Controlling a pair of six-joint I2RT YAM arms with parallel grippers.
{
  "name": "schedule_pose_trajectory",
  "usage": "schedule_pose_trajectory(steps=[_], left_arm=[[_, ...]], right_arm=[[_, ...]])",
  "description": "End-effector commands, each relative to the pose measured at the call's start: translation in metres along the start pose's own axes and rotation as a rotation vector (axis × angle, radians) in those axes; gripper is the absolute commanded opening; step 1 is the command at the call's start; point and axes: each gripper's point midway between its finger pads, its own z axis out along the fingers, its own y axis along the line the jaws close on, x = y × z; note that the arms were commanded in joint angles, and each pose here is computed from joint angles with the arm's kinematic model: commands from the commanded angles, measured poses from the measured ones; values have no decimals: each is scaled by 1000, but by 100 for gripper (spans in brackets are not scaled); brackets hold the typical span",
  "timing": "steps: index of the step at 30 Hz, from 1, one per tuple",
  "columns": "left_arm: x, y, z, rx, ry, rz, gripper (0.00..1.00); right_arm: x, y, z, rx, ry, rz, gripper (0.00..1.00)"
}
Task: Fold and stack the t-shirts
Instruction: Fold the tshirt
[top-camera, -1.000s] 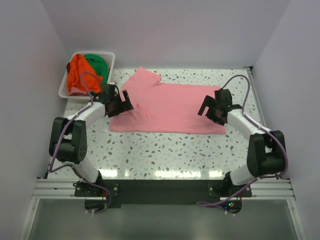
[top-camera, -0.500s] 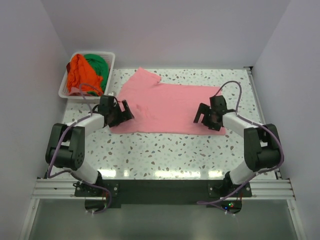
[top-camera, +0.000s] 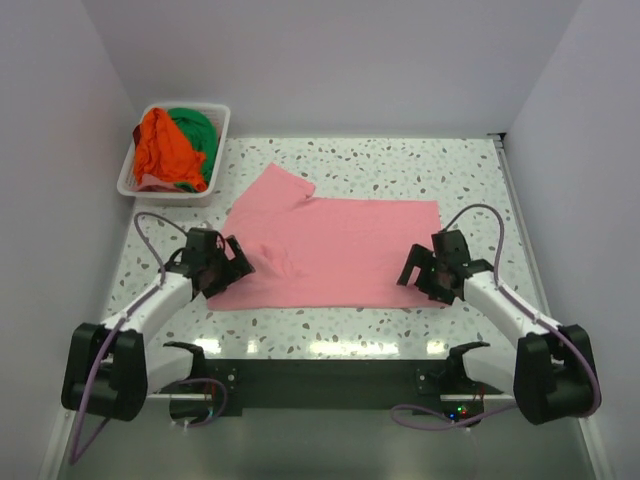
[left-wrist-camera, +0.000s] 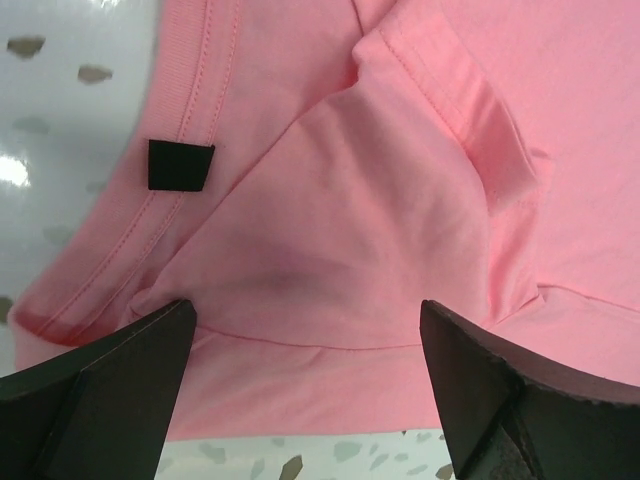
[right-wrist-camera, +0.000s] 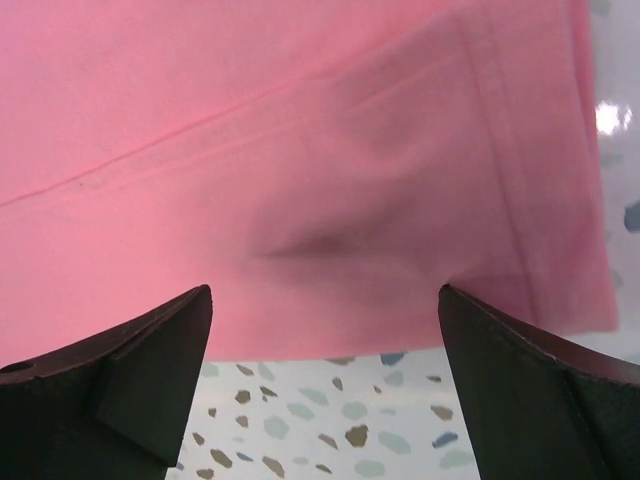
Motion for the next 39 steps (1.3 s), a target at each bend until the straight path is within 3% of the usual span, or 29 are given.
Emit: schedule_pose_trajectory(steps=[1, 5, 11, 12, 17, 19, 21, 22, 25, 29, 34, 39], left_arm=[[47, 33, -15, -99, 105, -69, 100], [17, 26, -38, -98, -25, -74, 100], [-44, -16, -64, -10, -187, -40, 100], [-48, -22, -65, 14, -194, -31, 100], [-49, -50, -58, 159, -185, -3, 100], [-44, -45, -55, 150, -177, -2, 100], [-37, -37, -51, 127, -161, -6, 100], [-28, -30, -47, 114, -141, -13, 100], [-9, -23, -39, 128, -97, -29, 100], [7, -17, -31, 137, -53, -47, 100], [17, -5, -21, 95, -23, -45, 100], [18, -1, -19, 71, -16, -40, 100]], right_arm=[[27, -15, -21, 45, 71, 38, 99], [16, 5, -41, -51, 36, 5, 98], [-28, 92, -78, -282, -89, -265, 98], [-24, 119, -80, -328, -78, -354, 98], [-20, 225, -74, -527, -79, -511, 98], [-3, 249, -47, -522, -14, -563, 97], [7, 284, -49, -575, 9, -616, 97], [22, 287, -23, -550, 72, -633, 96], [42, 316, 1, -577, 141, -669, 91], [52, 345, 23, -586, 155, -707, 76], [58, 357, 46, -573, 172, -716, 60], [64, 362, 59, -566, 181, -723, 52]])
